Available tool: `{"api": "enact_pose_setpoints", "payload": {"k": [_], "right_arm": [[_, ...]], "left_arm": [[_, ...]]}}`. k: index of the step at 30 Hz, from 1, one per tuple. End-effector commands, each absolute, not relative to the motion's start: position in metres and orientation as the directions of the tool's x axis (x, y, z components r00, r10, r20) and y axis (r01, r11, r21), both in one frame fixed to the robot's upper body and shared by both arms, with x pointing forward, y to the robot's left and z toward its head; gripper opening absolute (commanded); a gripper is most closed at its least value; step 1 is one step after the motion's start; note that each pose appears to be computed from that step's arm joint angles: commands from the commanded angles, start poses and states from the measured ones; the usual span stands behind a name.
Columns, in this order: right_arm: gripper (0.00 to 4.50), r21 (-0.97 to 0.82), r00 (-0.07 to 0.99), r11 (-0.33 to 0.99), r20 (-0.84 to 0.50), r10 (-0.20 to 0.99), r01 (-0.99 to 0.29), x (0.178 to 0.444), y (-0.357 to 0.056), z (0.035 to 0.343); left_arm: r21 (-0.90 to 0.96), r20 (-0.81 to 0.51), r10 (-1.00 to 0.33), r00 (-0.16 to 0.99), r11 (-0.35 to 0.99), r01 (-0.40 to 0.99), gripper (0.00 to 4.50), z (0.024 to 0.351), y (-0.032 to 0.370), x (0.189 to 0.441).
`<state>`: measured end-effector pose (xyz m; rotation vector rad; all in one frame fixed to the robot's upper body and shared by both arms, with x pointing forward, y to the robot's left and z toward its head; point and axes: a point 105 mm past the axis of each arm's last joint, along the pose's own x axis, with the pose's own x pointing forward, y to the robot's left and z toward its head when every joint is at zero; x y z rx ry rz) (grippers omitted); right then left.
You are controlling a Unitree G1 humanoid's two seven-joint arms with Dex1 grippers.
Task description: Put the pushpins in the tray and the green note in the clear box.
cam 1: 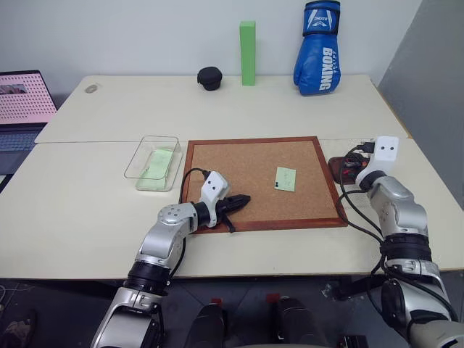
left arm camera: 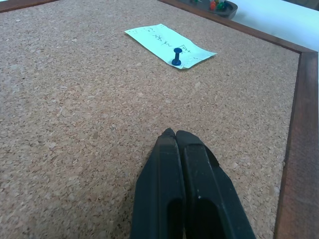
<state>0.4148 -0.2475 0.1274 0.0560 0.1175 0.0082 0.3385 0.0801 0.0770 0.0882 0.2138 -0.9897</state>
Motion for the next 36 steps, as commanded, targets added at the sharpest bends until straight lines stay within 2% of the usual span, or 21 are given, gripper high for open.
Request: {"api": "enact_pose_setpoints", "payload": {"k": [1, 13, 16, 20, 24, 27, 29, 36], "right_arm": [[1.29, 0.067, 0.996, 0.998, -0.083, -0.015, 0.02, 0.419, -0.255, 0.141], [3.69, 0.063, 0.995, 0.997, -0.086, -0.049, 0.054, 0.418, -0.265, 0.138], [4.3, 0.015, 0.999, 0.999, -0.018, 0.029, -0.029, 0.416, -0.252, 0.153], [4.3, -0.162, 0.975, 0.963, 0.015, 0.22, -0.215, 0.405, -0.22, 0.159], [4.3, -0.133, 0.856, 0.852, 0.043, 0.515, -0.506, 0.378, -0.165, 0.161], [4.3, -0.133, 0.761, 0.754, -0.005, 0.649, -0.644, 0.359, -0.136, 0.148], [4.3, -0.125, 0.72, 0.712, -0.038, 0.692, -0.691, 0.352, -0.122, 0.138], [4.3, -0.088, 0.747, 0.742, -0.072, 0.661, -0.665, 0.361, -0.107, 0.117]], "left_arm": [[-0.035, -0.246, -0.814, 0.526, 0.55, 0.834, 0.0, 0.07, 0.081, 0.337], [-0.032, -0.241, -0.808, 0.538, 0.56, 0.828, 0.0, 0.07, 0.081, 0.338], [-0.033, -0.241, -0.809, 0.536, 0.559, 0.828, 0.0, 0.07, 0.081, 0.339], [-0.034, -0.24, -0.808, 0.538, 0.56, 0.827, 0.0, 0.069, 0.08, 0.339], [-0.039, -0.238, -0.811, 0.535, 0.558, 0.829, 0.0, 0.069, 0.078, 0.338], [-0.039, -0.238, -0.81, 0.535, 0.559, 0.828, 0.0, 0.069, 0.079, 0.339], [-0.038, -0.238, -0.809, 0.537, 0.56, 0.828, 0.0, 0.07, 0.08, 0.339], [-0.034, -0.236, -0.804, 0.546, 0.569, 0.822, 0.0, 0.07, 0.08, 0.338]]}}
